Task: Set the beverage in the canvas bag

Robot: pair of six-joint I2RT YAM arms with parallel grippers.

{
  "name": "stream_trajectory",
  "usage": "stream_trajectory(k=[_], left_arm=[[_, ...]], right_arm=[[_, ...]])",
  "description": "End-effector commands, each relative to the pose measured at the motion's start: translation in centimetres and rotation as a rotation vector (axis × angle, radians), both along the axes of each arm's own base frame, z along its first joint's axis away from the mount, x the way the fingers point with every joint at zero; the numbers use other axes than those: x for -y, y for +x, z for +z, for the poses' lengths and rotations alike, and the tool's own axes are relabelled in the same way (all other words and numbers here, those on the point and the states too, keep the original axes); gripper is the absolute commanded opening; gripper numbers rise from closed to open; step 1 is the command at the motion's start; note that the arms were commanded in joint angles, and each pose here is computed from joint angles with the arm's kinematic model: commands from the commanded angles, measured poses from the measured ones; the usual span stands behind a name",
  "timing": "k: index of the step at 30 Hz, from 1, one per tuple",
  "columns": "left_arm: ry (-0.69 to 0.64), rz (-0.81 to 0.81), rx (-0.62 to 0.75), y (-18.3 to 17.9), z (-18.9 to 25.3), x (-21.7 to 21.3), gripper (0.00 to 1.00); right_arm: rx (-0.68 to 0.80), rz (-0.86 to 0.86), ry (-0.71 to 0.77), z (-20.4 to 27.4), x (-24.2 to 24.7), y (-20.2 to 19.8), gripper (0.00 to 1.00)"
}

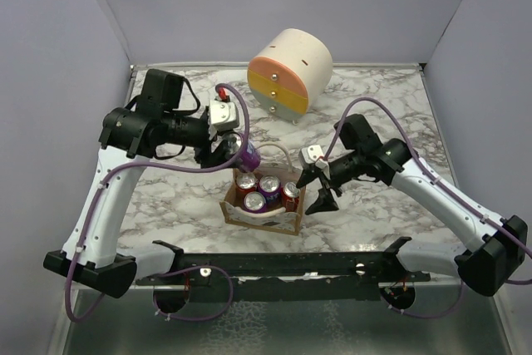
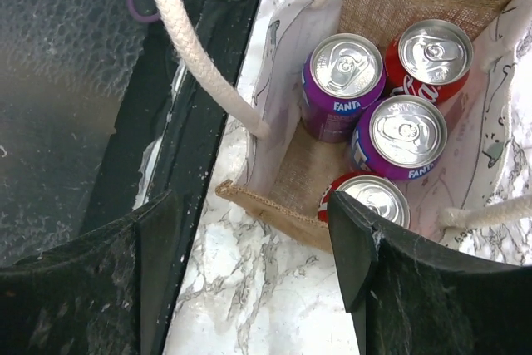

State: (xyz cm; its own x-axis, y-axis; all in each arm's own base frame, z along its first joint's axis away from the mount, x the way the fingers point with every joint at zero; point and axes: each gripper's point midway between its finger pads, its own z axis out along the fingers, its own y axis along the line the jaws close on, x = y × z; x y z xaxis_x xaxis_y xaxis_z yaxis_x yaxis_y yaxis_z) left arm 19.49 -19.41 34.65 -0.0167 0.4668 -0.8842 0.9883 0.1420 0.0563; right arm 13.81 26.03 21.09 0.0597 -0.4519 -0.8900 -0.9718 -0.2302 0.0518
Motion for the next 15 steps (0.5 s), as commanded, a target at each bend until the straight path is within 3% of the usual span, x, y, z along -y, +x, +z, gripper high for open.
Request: stream_trajectory(k=[1,15], left_arm=[[-0.092,-0.173,-0.008,-4.2,0.7,0.8,0.00],[-0.120,-0.324,-0.011,-3.6,-3.4,4.0,0.00]], right_arm=[[-0.004,0.042,-0.006,-0.9,-0.7,-0.6,0.71],[-0.034,0.068,-0.053,-3.2,-1.7,-1.6,0.63]])
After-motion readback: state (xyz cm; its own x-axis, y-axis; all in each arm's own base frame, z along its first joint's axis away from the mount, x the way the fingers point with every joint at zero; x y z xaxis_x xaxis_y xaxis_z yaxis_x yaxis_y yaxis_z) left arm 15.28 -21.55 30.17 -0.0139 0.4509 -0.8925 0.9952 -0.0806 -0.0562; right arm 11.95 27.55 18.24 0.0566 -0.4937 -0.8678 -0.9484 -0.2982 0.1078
